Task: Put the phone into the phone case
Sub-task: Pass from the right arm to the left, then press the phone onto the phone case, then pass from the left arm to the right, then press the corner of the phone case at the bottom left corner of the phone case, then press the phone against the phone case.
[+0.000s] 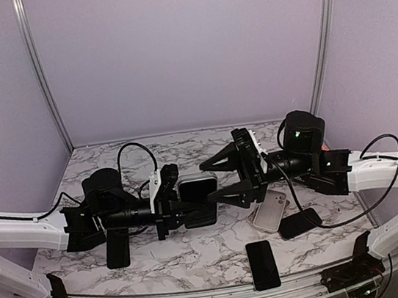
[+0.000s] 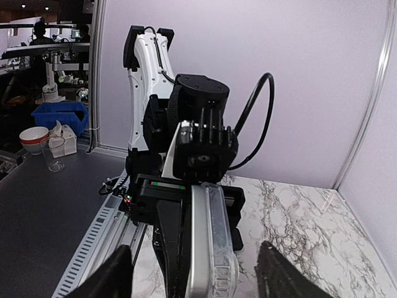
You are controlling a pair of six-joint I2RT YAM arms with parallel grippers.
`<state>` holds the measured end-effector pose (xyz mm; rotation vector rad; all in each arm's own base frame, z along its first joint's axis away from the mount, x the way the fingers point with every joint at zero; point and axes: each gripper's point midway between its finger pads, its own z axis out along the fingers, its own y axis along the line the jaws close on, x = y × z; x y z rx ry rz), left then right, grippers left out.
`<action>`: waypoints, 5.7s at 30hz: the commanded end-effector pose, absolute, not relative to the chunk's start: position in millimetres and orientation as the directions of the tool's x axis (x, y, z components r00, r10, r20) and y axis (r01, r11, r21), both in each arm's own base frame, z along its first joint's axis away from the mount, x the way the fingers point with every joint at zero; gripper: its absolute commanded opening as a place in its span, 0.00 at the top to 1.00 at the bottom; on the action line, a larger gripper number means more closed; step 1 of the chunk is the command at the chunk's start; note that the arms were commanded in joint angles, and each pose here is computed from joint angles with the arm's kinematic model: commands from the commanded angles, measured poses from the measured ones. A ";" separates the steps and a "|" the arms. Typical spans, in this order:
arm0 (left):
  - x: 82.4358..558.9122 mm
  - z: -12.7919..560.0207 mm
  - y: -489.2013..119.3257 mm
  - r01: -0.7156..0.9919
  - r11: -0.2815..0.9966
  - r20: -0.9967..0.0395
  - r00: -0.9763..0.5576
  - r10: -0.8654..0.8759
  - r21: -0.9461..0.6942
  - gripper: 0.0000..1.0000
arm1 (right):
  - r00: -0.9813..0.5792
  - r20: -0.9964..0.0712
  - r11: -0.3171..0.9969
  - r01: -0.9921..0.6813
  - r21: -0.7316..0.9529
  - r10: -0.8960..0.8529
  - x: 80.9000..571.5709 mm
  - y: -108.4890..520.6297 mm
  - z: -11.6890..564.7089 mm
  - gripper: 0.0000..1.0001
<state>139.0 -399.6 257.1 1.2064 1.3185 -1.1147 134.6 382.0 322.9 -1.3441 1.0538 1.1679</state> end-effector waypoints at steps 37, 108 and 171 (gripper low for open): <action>142.3 256.1 -395.3 0.909 0.157 -0.890 0.321 0.322 0.385 1.00 | 0.540 -0.760 -0.168 -0.840 -0.516 -0.362 123.7 405.6 301.8 0.53; 112.8 327.5 -395.7 0.998 0.004 -0.994 -0.070 -0.081 -0.070 1.00 | 0.122 -0.992 -0.116 -0.986 -0.118 -0.029 121.6 382.4 320.3 1.00; 139.7 289.7 -397.8 0.986 0.165 -1.000 0.012 -0.017 0.009 0.39 | 0.135 -0.982 0.056 -0.990 -0.129 0.134 137.5 353.1 400.0 1.00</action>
